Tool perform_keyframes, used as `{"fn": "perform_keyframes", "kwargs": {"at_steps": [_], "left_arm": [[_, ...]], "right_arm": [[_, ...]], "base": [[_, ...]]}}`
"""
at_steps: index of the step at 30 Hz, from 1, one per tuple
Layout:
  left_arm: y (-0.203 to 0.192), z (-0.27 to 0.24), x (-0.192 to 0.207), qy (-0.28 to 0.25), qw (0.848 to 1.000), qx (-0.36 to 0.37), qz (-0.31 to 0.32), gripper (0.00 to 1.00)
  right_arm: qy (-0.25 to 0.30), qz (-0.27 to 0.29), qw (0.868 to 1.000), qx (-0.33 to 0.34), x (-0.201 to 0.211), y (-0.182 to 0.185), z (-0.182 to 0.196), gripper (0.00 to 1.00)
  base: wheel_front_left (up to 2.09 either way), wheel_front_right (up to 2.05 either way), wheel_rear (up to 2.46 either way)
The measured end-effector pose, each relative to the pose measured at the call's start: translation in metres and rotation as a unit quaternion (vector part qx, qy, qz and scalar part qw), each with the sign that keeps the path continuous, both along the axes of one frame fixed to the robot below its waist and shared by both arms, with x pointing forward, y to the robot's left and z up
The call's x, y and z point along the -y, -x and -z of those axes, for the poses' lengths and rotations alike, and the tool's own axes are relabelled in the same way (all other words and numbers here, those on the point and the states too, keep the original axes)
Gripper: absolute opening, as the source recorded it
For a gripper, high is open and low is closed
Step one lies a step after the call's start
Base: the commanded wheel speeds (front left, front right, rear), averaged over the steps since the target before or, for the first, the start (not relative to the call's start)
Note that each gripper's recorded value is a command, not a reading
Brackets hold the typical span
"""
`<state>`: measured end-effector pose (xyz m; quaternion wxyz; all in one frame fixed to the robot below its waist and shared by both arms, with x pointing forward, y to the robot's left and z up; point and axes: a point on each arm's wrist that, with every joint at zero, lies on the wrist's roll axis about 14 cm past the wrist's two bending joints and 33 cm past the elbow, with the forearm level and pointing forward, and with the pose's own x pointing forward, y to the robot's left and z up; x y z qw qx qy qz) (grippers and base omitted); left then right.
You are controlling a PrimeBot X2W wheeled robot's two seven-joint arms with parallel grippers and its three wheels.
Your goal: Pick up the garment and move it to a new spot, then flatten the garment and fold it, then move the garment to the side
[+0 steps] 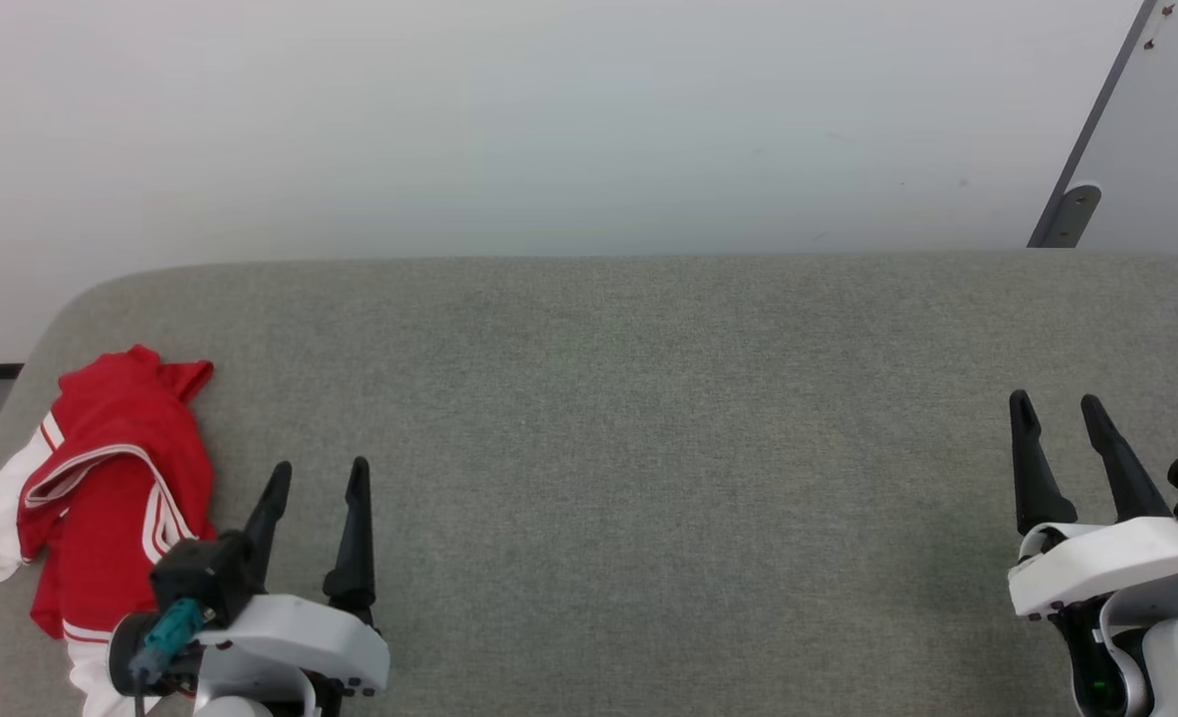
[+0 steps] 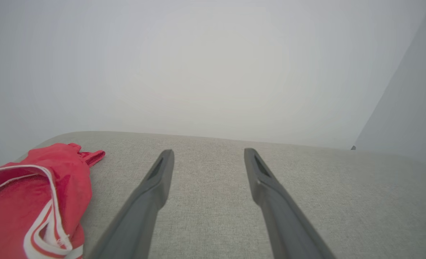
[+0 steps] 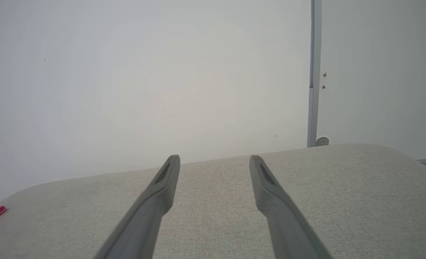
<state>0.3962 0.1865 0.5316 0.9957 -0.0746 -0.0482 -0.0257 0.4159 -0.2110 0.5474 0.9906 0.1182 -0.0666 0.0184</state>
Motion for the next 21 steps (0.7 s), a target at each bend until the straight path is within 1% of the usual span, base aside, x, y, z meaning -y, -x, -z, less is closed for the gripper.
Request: {"fn": "perform_keyframes", "kwargs": {"at_steps": [14, 21], "left_arm": [[0.004, 0.009, -0.004, -0.036, 0.999, -0.005, -0.004, 1.00], [0.002, 0.013, -0.012, -0.048, 0.999, -0.010, -0.015, 1.00]], "right_arm": [[0.027, 0.008, 1.000, 0.009, 0.005, 0.003, -0.003, 1.00], [0.045, 0.010, 0.999, 0.009, 0.007, 0.003, -0.002, 1.00]], "base": [[0.00, 0.00, 0.00], [0.00, 0.00, 0.00]]}}
